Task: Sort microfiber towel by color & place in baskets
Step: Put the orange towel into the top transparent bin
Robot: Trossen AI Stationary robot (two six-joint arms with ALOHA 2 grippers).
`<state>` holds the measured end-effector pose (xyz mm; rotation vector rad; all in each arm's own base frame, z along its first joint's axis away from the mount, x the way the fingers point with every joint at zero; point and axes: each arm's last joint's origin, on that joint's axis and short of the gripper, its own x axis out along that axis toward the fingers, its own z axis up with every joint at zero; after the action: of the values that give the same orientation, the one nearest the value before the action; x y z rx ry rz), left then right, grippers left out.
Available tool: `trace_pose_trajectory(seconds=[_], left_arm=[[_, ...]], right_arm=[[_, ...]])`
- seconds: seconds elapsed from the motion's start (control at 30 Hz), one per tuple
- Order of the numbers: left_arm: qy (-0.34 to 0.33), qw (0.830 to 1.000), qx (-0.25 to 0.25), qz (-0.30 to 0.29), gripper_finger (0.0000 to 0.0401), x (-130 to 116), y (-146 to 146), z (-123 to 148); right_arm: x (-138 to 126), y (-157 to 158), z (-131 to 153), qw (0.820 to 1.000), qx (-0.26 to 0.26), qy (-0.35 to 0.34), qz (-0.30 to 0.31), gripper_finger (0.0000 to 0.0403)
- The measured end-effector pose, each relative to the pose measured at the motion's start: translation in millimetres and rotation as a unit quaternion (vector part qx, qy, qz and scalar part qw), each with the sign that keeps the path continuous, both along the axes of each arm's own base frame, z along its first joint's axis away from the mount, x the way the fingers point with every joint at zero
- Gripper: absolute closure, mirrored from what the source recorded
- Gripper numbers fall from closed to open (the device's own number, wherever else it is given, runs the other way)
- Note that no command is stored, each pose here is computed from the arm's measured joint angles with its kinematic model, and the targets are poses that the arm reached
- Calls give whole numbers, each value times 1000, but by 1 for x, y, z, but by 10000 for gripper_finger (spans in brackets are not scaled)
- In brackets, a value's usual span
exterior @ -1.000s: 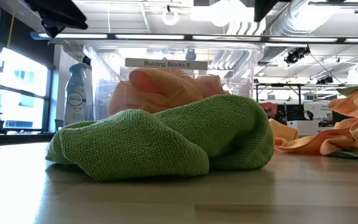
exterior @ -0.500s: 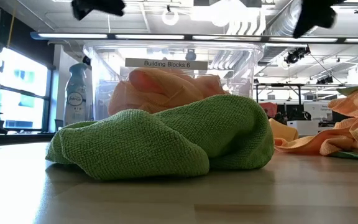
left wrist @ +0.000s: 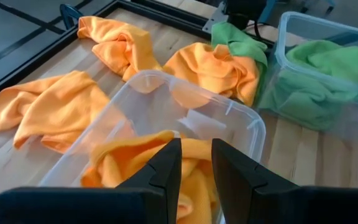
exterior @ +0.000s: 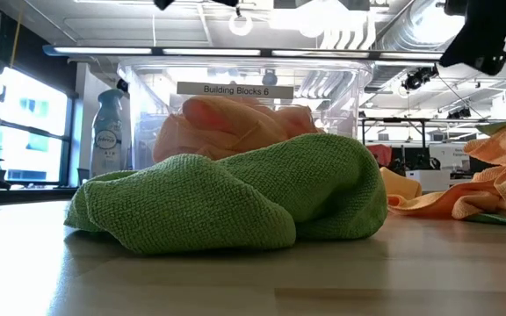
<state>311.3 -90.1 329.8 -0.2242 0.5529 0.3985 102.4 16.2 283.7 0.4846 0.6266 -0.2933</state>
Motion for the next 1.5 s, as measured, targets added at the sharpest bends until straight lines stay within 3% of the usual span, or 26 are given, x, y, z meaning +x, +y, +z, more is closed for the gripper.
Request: trace_pose_trajectory(seconds=[0.23, 0.4, 0.57, 0.7, 0.93, 1.13, 1.37, 1.5], left_arm=[[4, 1000, 1, 9, 326, 16, 2, -2], [28, 999, -15, 0, 326, 17, 23, -2], [72, 997, -26, -10, 331, 18, 69, -3], [102, 994, -18, -34, 335, 16, 118, -4], [127, 989, 24, -68, 336, -2, 203, -4], [128, 983, 59, -119, 336, -12, 254, -14], [205, 965, 66, -148, 337, 7, 296, -35], [235, 959, 44, -152, 337, 27, 312, -47]], right_arm=[[14, 5, -30, 998, 20, -58, 31, 403], [23, 8, -42, 995, 29, -86, 37, 403], [23, 7, -45, 996, 21, -85, 24, 403], [23, 4, -44, 995, 18, -94, -20, 403], [22, 1, -44, 988, 21, -113, -102, 403], [22, -3, -43, 974, 30, -137, -178, 403], [21, -6, -41, 956, 26, -163, -241, 402], [20, -7, -40, 949, 31, -173, -262, 402]])
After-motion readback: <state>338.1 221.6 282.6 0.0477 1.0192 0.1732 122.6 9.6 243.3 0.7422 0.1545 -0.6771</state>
